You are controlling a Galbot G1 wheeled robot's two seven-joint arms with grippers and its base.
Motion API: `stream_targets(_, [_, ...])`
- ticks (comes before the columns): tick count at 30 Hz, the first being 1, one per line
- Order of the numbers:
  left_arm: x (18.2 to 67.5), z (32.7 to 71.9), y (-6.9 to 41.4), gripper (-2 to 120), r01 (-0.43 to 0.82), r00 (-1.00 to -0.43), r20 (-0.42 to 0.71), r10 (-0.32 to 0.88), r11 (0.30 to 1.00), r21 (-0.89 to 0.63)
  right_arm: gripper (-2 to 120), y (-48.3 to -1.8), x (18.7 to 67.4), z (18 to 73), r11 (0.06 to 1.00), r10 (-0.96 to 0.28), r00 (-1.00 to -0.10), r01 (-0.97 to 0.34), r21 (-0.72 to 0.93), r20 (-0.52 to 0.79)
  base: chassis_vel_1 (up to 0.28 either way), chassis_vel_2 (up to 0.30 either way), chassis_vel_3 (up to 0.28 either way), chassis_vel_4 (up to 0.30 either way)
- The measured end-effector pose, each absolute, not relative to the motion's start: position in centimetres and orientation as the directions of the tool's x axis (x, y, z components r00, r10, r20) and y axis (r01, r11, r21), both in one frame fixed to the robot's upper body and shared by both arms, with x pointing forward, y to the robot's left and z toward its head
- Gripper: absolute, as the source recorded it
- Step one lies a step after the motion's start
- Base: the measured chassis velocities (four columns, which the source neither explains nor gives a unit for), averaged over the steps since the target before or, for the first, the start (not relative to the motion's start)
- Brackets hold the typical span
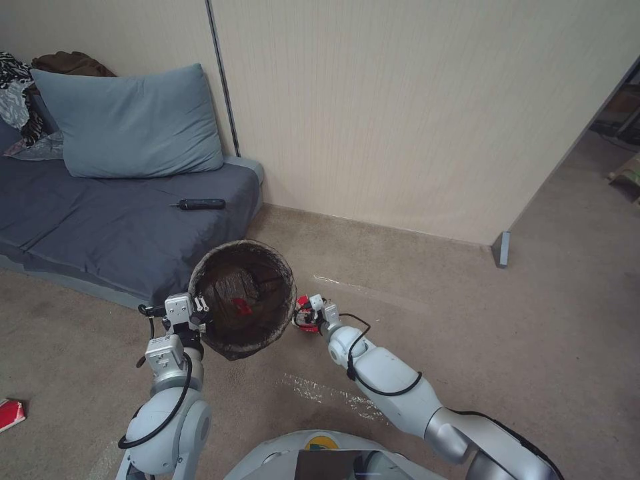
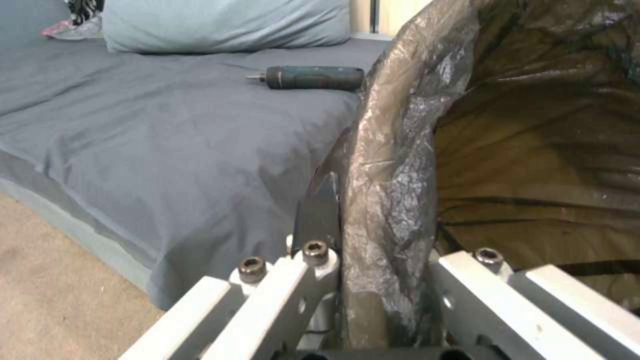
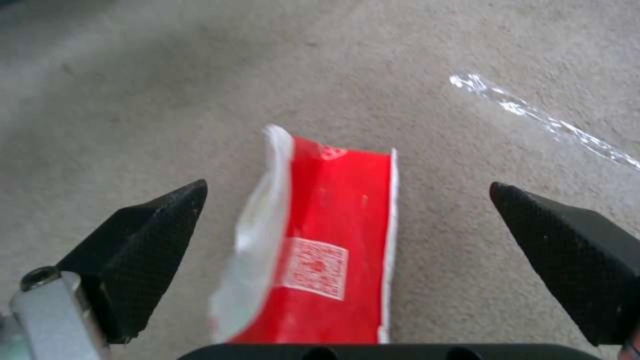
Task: Pick up the trash bin, then pick up the garbage from the floor and place it into the trash bin.
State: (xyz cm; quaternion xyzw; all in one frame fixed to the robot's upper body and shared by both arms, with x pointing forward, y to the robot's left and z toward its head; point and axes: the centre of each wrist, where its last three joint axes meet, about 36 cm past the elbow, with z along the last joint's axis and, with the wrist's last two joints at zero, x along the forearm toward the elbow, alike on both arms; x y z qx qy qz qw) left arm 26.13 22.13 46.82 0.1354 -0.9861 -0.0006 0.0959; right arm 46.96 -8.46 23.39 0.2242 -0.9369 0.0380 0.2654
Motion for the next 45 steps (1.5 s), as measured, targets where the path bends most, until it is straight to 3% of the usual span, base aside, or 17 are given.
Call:
stream_targets(25, [25.6, 46.5, 21.6, 3, -0.266, -0.942, 0.201, -0.268, 0.963, 0.037, 100, -9.2, 48.5, 18.4, 0.895, -0.363, -0.764, -0.445, -0.028, 0.533, 0.0, 0.0, 0.0, 0.0])
stream_targets(27, [25.6, 46.5, 21.5, 3, -0.266, -0.942, 0.201, -0.268, 0.963, 0.037, 96, -9.1, 48.5, 18.4, 0.895, -0.364, -0.764, -0.446, -0.029, 0.533, 0.0, 0.0, 0.0, 0.0])
stream_targets(29, [25.6, 46.5, 21.5, 3, -0.266, -0.942, 0.201, -0.268, 0.963, 0.037, 86, -9.0, 48.4, 18.1, 0.893, -0.364, -0.764, -0.449, -0.034, 0.533, 0.0, 0.0, 0.0, 0.0])
stream_targets(32, [25.6, 46.5, 21.5, 3, -0.266, -0.942, 0.201, -0.268, 0.963, 0.037, 82, -8.9, 48.3, 18.1, 0.892, -0.364, -0.764, -0.45, -0.035, 0.533, 0.0, 0.0, 0.0, 0.0])
stream_targets(34, [25.6, 46.5, 21.5, 3, -0.266, -0.942, 0.2, -0.268, 0.963, 0.037, 66, -9.0, 48.1, 17.9, 0.89, -0.369, -0.763, -0.455, -0.036, 0.53, 0.0, 0.0, 0.0, 0.0])
stream_targets(37, [25.6, 46.5, 21.5, 3, -0.266, -0.943, 0.2, -0.268, 0.963, 0.037, 57, -9.0, 47.9, 17.8, 0.889, -0.369, -0.762, -0.456, -0.035, 0.532, 0.0, 0.0, 0.0, 0.0])
stream_targets(40, [25.6, 46.5, 21.5, 3, -0.266, -0.943, 0.2, -0.268, 0.963, 0.037, 55, -9.0, 47.9, 17.7, 0.889, -0.369, -0.762, -0.456, -0.035, 0.533, 0.0, 0.0, 0.0, 0.0])
stream_targets(41, [25.6, 46.5, 21.5, 3, -0.266, -0.943, 0.199, -0.268, 0.963, 0.037, 45, -9.0, 47.8, 17.7, 0.889, -0.369, -0.761, -0.456, -0.035, 0.533, 0.0, 0.0, 0.0, 0.0])
stream_targets(45, [25.6, 46.5, 21.5, 3, -0.265, -0.943, 0.198, -0.267, 0.963, 0.036, 31, -9.1, 47.7, 17.6, 0.89, -0.367, -0.76, -0.454, -0.034, 0.535, 0.0, 0.0, 0.0, 0.0])
